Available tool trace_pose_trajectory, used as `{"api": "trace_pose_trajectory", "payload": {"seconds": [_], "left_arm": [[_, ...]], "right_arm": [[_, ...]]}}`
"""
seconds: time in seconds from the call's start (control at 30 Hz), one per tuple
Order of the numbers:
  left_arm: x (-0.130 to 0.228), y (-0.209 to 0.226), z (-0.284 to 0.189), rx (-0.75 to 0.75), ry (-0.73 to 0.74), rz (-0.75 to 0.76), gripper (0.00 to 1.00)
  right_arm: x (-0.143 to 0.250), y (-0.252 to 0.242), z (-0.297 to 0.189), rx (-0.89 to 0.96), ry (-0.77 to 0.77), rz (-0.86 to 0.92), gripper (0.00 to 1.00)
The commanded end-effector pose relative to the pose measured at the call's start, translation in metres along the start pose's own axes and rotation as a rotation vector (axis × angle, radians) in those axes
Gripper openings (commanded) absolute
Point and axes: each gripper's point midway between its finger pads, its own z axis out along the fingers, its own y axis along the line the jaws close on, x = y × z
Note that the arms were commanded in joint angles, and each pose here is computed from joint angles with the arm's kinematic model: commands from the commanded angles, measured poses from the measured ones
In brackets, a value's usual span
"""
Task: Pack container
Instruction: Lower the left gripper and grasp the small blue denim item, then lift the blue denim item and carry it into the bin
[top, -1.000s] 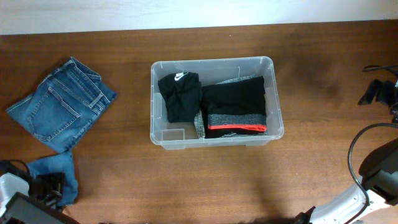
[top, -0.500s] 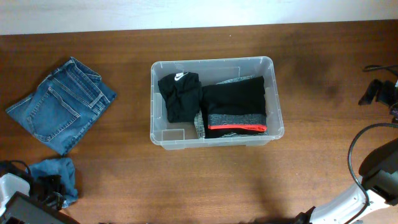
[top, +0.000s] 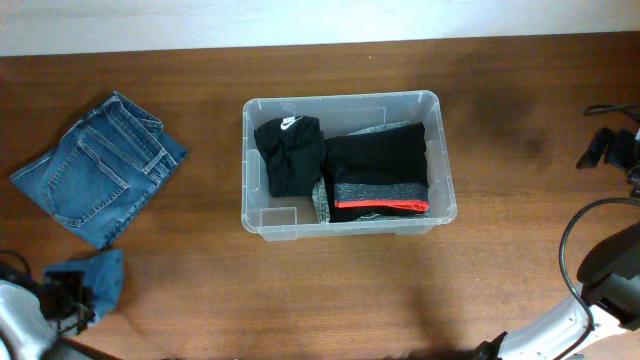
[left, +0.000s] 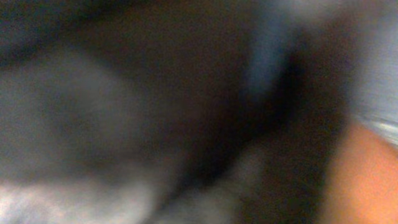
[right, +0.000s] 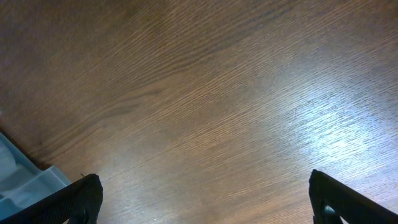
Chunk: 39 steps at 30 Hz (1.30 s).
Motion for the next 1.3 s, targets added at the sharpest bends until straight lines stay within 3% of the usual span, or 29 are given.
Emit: {"api": "trace_pose_trajectory", "payload": {"seconds": [0.0,0.23,0.47,0.67,0.9,1.07,1.17,1.27], "left_arm": [[0.003,-0.036,-0.049,0.229,-0.084,0.107,0.01],[0.021,-0.066,-0.129,0.491,-0.282,0.258,0.01],[0.066,-0.107,-0.183,0.736,-0.258,0.442,0.01],[0.128,-0.154,-0.226,0.928,-0.232,0.774,0.01],[0.228,-0.193,-0.255,1.15,-0.243,1.253,0.01],[0.285,-0.201,-0.243,1.161,-0.271,1.521,0.01],[0.316,-0.206,-0.215,1.079,-0.283,1.673,0.01],[0.333,-0.217,-0.173,0.918,-0.3,1.725,0.01]], "right_arm": [[0.0,0.001,-0.002,-0.005,-0.007,0.001,0.98],[0.0,0.001,-0.002,-0.005,-0.007,0.001,0.98],[0.0,0.001,-0.002,-0.005,-0.007,0.001,0.98],[0.0,0.001,-0.002,-0.005,-0.007,0.001,0.98],[0.0,0.001,-0.002,-0.005,-0.007,0.001,0.98],[0.0,0.001,-0.002,-0.005,-0.006,0.001,0.98],[0.0,0.001,-0.002,-0.005,-0.007,0.001,0.98],[0.0,0.001,-0.002,-0.005,-0.007,0.001,0.98]]}}
